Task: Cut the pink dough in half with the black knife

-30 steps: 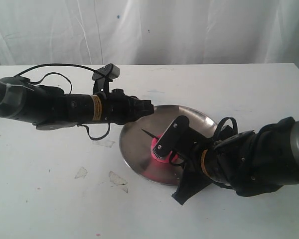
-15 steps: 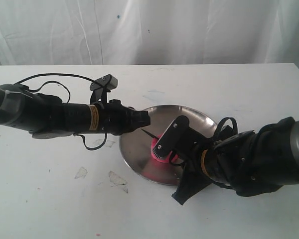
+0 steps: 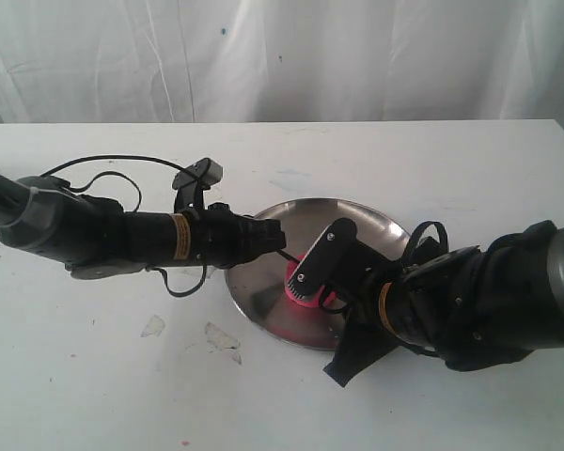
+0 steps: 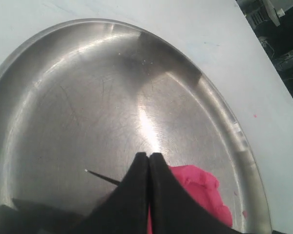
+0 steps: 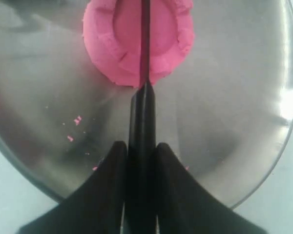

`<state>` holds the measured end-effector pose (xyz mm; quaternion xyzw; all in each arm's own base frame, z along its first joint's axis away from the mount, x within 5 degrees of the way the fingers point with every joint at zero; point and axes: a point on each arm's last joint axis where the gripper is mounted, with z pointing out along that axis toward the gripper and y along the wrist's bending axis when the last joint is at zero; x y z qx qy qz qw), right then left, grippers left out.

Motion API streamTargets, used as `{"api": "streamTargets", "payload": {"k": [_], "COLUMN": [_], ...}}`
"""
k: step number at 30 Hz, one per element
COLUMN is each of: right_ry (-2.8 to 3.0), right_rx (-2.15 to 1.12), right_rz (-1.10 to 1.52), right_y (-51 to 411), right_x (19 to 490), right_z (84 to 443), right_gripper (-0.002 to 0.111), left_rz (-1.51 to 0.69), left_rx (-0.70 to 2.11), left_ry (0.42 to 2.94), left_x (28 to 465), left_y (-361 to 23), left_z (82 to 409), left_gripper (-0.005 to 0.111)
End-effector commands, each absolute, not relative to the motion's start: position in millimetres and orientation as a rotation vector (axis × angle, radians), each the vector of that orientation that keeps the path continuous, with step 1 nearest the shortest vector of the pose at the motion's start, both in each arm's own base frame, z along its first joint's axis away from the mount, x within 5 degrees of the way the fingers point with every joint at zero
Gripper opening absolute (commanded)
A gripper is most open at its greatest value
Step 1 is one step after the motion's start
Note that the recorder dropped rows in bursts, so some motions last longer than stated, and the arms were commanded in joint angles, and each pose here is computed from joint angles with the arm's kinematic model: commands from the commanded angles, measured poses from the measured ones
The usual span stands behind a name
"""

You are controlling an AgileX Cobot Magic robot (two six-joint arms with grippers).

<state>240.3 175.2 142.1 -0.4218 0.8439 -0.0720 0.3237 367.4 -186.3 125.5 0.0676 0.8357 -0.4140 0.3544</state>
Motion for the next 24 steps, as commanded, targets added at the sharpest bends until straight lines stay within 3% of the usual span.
{"api": "streamTargets", "payload": {"k": [1,8,24], "right_ry": [2.21,2.21,2.226], "right_rx": [-1.11,-1.11,-1.098], "right_rz": [-0.188,-0.188,-0.184], "right_y": [176,176,175], "right_x": [241,241,239], "right_z": [142,142,141], "right_gripper": [0.0,0.0,0.0], "left_rz": [-1.06,-1.064,-1.087], "left_rx": [0.18,0.171,0.185], "left_ry": [2.186,2.216,2.196], "left_x": [365,365,366], "left_y": [-188,-188,-190], "left_z": [115,102,104], "left_gripper": [0.0,0.0,0.0]}}
